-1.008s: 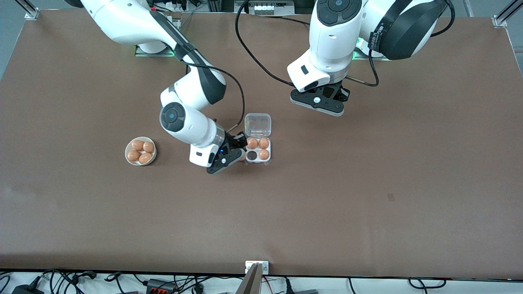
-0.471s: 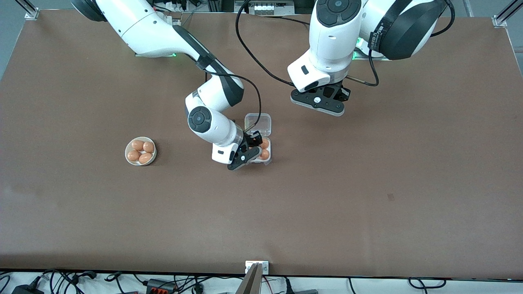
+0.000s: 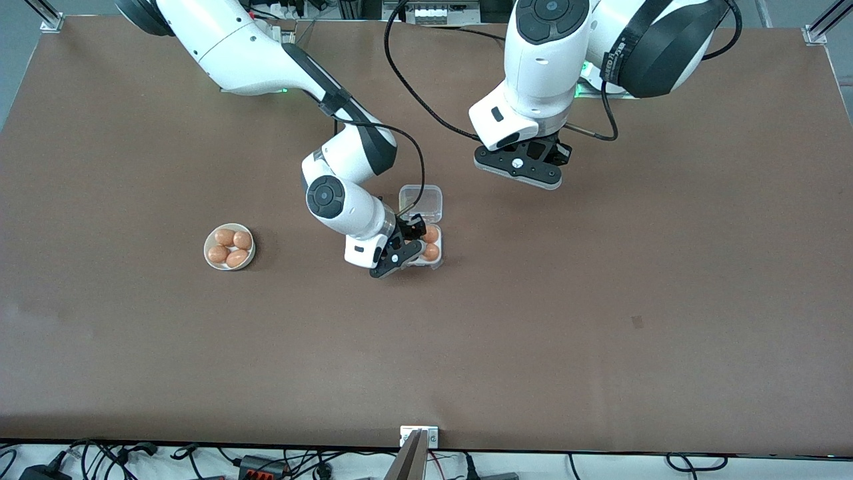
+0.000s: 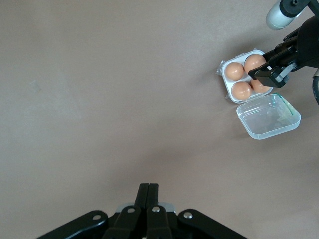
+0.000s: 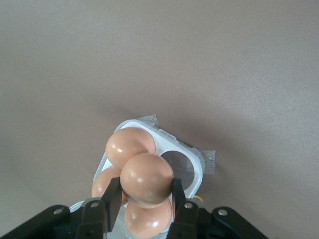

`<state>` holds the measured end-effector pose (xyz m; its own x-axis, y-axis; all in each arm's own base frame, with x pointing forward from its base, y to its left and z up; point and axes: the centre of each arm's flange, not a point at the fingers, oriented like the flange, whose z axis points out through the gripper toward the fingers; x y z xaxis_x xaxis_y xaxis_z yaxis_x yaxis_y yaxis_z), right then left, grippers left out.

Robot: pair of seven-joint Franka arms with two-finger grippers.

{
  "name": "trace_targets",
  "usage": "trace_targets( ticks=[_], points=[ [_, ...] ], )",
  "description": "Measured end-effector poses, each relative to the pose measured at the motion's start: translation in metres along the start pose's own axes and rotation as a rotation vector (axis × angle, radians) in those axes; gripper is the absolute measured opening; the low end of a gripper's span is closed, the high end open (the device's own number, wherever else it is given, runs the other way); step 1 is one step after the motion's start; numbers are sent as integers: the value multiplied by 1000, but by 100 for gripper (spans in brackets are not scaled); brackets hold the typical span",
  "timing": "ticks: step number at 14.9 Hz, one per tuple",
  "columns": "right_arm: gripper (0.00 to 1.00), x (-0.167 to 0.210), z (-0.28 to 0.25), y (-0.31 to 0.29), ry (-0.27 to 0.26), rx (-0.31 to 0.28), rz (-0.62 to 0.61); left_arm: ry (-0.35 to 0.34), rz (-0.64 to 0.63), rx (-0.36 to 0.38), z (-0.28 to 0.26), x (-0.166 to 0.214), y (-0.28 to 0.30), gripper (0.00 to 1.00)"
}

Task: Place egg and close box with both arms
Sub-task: 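Lower the egg into the empty slot and open the right gripper, then withdraw the right gripper while the left gripper reaches the open lid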

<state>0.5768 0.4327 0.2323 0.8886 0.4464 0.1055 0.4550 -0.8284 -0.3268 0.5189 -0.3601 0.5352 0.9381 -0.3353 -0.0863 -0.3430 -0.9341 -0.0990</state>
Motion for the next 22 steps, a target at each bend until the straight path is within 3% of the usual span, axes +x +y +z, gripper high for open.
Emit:
trace_targets(
  ticks=[3,8,9,12,17,20,22],
  points=[
    [50,0,0,2,0,-2,2,0,0,0,0,0,0,3],
    [96,6,-11,18,15,-16,20,0,0,0,0,0,0,3],
    [100,7,-19,18,16,-21,20,0,0,0,0,0,0,3],
    [100,14,-72,44,-6,-74,48,-5,3,0,1,-1,2,2],
    [100,-2,-198,169,-104,-202,233,-49,-8,-49,10,-9,21,1],
    [100,-27,-232,231,-169,-286,329,-21,-32,-74,24,-20,70,1],
    [100,-39,-258,253,-187,-304,380,-22,-61,-73,41,-39,119,1]
  ],
)
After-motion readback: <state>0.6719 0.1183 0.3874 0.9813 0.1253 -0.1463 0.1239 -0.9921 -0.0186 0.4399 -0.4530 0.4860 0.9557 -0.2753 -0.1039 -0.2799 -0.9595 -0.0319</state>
